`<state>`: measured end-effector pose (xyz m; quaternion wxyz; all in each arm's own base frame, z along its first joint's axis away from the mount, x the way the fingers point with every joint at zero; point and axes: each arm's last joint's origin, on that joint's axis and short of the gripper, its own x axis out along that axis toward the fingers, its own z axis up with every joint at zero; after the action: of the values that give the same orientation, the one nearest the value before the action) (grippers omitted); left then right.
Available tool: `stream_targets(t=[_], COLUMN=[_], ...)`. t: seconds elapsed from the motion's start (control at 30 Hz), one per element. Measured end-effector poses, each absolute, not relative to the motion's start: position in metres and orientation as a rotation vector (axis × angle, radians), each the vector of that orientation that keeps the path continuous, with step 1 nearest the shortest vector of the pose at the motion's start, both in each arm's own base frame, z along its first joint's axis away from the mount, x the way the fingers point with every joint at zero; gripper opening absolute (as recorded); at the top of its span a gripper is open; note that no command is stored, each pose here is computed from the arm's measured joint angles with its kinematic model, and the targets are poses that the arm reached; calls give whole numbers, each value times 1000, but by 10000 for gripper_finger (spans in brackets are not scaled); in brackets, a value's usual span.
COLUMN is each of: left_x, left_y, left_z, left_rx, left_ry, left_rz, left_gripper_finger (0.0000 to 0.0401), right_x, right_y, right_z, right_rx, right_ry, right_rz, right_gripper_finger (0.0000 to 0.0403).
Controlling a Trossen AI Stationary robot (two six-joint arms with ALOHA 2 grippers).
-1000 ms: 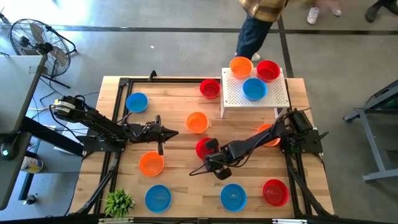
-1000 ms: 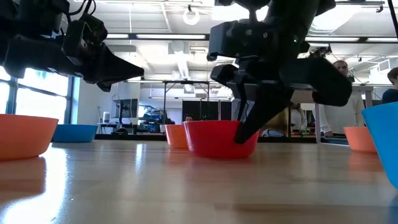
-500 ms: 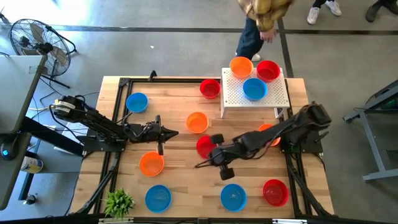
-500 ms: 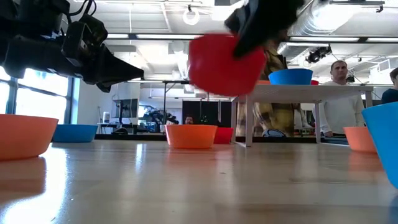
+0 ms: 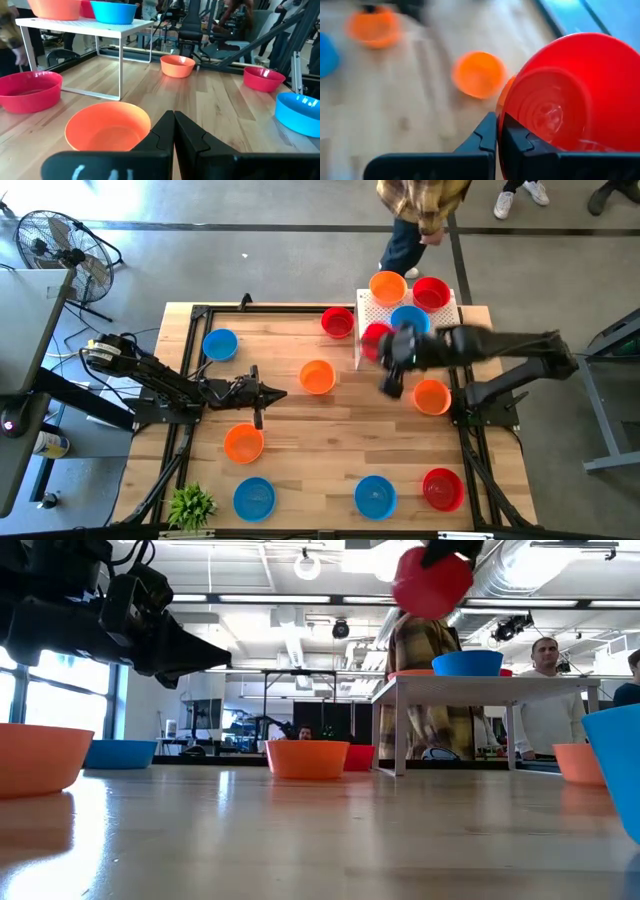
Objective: Pick & Place Mini bowls
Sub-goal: Stack the red bowl on the red bowl on the shelf
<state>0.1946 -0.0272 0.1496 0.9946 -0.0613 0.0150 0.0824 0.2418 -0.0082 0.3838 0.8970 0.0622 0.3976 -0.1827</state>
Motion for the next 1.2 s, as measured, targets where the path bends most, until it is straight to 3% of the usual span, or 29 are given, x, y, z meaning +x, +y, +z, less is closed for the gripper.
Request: stream_targets(t=[0.23,0.47,0.83,1.2], left_x=[195,195,195,194], left_y=[-27,-27,-27,-27], left_z=[149,149,148,147], left_rx=[-121,-122,-120,-116], left_ry=[34,36,41,58], left_rz=[165,164,164,164], left_gripper_finger=[1,1,1,1], right_x=[201,164,165,160], right_y=[-86,-152,-215,-236], right_z=[414,404,365,355], right_rx=[212,326,372,425], right_ry=[943,1034,1232,1225], right_rz=[-638,-793,-841,-865], right_gripper_finger=[1,0,0,0])
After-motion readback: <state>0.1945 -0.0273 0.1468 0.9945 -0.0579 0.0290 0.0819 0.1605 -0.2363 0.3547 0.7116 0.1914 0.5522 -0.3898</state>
